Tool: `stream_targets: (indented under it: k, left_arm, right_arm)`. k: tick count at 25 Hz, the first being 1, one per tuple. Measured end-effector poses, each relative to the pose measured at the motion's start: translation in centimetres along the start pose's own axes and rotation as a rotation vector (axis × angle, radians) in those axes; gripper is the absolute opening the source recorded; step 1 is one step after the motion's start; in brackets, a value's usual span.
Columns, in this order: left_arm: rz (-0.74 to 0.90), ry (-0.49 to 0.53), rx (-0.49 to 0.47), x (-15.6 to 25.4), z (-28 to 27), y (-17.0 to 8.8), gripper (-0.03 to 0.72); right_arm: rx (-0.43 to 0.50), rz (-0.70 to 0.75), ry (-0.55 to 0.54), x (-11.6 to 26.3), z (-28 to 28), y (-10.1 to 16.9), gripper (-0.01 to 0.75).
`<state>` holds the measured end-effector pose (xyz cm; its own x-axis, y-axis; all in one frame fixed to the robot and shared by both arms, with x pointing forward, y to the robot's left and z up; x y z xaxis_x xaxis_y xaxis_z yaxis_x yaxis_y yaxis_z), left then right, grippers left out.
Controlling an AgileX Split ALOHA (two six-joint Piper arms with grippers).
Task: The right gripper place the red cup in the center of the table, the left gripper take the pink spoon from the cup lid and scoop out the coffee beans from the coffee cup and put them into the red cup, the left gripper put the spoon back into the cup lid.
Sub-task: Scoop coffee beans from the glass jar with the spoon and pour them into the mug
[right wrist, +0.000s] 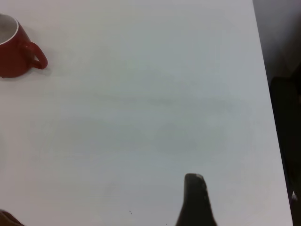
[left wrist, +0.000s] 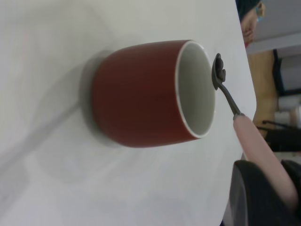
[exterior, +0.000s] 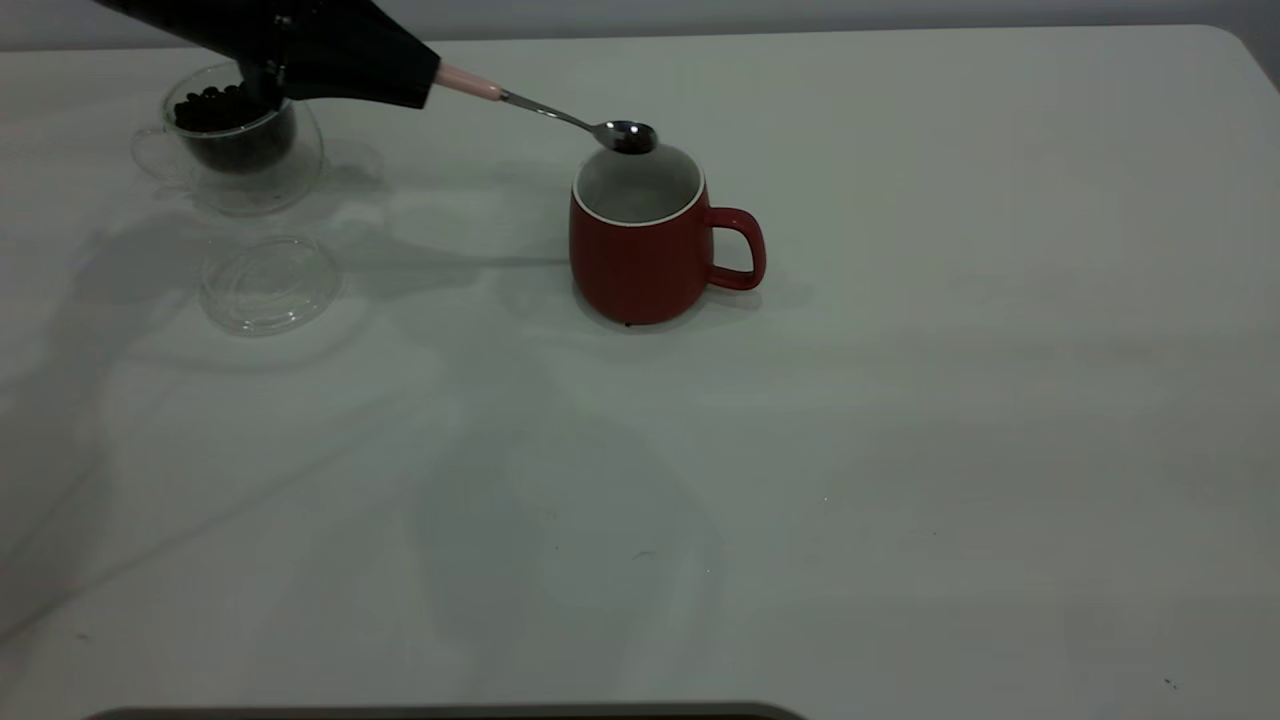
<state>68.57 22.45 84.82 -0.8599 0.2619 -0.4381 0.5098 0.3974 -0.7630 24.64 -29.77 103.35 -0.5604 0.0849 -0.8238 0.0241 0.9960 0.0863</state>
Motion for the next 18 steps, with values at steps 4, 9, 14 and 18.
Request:
stream_targets:
  k: [4,9,14,18]
  left_arm:
    - [0.078,0.018,0.009,-0.1,0.8,-0.4,0.127]
    - [0.181,0.058,-0.002,0.3,1.0,-0.4,0.127]
    - [0.308,0.046,-0.068,0.0,1.0,0.3,0.127]
    - [0.397,0.037,-0.119,-0.2,0.9,0.8,0.127]
  right_arm:
    - [0.0,0.0,0.0,0.0,0.0,0.0,0.59]
    - [0.0,0.0,0.0,0.0,0.0,0.0,0.59]
    - [0.0,0.0,0.0,0.0,0.0,0.0,0.59]
    - [0.0,0.0,0.0,0.0,0.0,0.0,0.59]
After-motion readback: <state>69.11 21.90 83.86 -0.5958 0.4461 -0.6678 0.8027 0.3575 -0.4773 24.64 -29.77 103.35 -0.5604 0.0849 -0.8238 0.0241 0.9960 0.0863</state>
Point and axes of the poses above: a point on each arm's last joint axis where the gripper is mounted, z pointing out along that axis toward the gripper, y along the wrist's bending axis when the last joint is at zero, x = y × z, the point moved 1 cm from there along z, pointing out along that axis toward the gripper, and after that the axes turned 8 degrees about z, right-handed, at the moved point
